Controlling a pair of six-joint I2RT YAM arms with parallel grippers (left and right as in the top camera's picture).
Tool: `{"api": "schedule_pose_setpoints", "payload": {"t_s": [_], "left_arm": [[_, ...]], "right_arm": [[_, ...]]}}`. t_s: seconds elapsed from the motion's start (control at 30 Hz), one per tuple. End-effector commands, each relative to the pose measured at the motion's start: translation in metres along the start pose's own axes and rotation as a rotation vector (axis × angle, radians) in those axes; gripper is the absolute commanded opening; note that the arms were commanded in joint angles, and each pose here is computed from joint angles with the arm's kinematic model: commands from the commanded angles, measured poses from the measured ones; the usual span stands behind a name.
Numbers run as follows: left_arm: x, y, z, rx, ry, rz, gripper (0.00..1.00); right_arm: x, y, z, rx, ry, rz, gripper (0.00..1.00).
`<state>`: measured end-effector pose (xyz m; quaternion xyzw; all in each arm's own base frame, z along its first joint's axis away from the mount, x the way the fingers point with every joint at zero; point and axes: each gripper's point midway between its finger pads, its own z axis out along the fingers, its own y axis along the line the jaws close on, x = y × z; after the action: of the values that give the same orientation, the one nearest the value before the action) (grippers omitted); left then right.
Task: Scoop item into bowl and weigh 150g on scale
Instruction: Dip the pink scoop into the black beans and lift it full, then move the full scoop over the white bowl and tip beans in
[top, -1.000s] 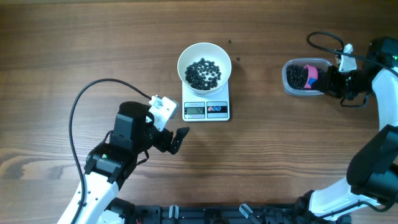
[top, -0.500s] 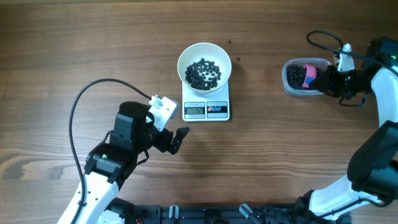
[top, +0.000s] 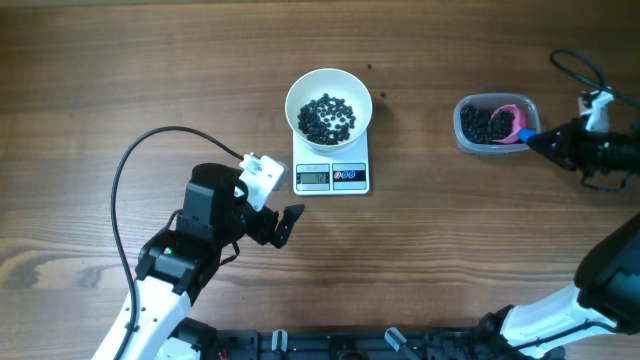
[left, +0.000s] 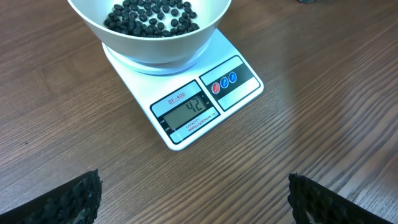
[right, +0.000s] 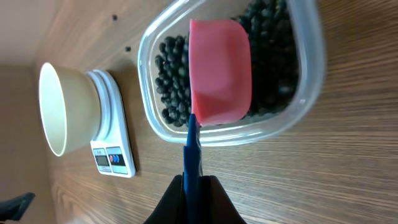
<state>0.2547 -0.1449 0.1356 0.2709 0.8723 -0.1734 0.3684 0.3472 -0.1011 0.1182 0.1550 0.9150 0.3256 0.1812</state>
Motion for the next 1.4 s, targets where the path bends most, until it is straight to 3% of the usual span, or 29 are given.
{"api": "schedule_pose_setpoints", "payload": {"t_s": [0.0, 0.43, 1.03, 1.37], "left_arm": [[0.003, 0.000, 0.001, 0.010, 0.004, 0.005, 1.00], [0.003, 0.000, 0.001, 0.010, 0.004, 0.005, 1.00], [0.003, 0.000, 0.001, 0.010, 0.004, 0.005, 1.00], [0.003, 0.000, 0.001, 0.010, 0.004, 0.005, 1.00]], "right_arm": [[-0.003, 0.002, -0.005, -0.089, -0.038, 0.003, 0.04], [-0.013, 0.055, -0.013, -0.379, -0.101, -0.006, 0.04], [0.025, 0.218, 0.078, -0.566, 0.182, -0.230, 0.04], [0.050, 0.266, 0.133, -0.191, 0.086, -0.546, 0.04]]}}
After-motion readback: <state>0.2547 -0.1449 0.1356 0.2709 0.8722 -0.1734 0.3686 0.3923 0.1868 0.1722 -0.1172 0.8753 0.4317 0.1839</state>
